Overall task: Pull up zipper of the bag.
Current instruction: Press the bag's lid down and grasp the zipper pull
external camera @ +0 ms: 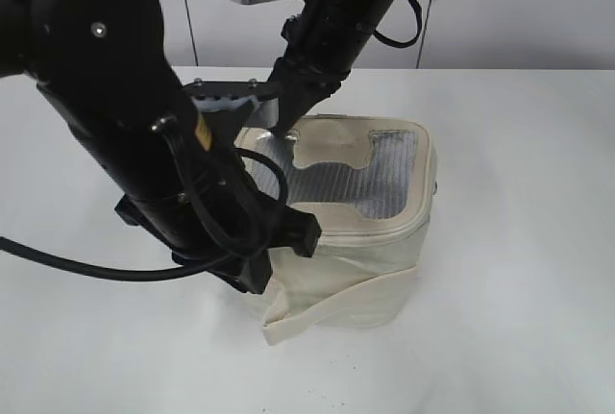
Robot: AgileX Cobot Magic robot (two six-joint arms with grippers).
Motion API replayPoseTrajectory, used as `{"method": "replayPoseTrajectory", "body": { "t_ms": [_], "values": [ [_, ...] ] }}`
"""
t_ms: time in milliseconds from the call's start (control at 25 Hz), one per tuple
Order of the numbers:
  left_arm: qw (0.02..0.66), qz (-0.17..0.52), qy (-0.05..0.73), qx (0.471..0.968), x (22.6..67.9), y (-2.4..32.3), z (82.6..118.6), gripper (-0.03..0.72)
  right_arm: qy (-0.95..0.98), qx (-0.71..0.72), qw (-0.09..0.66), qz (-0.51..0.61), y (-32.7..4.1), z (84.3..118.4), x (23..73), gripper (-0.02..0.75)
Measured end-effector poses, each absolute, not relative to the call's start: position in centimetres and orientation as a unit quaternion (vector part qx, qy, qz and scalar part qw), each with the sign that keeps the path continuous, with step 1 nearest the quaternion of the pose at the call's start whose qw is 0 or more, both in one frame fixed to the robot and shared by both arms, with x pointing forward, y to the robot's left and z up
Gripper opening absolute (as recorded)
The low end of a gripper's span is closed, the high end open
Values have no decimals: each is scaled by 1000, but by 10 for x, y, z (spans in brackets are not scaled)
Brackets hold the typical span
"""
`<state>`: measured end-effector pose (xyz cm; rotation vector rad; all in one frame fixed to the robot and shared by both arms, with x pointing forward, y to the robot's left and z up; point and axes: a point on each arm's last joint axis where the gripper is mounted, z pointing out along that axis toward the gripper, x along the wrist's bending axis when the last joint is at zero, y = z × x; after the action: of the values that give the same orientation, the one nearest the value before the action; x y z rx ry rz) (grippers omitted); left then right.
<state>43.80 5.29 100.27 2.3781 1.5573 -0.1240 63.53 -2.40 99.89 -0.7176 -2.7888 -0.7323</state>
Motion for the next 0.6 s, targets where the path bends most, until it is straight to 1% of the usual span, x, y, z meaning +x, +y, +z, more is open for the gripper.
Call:
{"method": "replayPoseTrajectory", "body": {
  "t_ms": [320,520,600],
  "values": [
    [161,-46,513,842,425,36,1007,38,-935,-240,85,-246,-24,999,635,54],
    [163,-52,514,840,426,31,1009,17,-936,-239,85,-246,-24,999,635,54],
    [182,-55,515,836,427,27,1013,-3,-935,-240,86,-247,-24,999,635,54]
  ]
}}
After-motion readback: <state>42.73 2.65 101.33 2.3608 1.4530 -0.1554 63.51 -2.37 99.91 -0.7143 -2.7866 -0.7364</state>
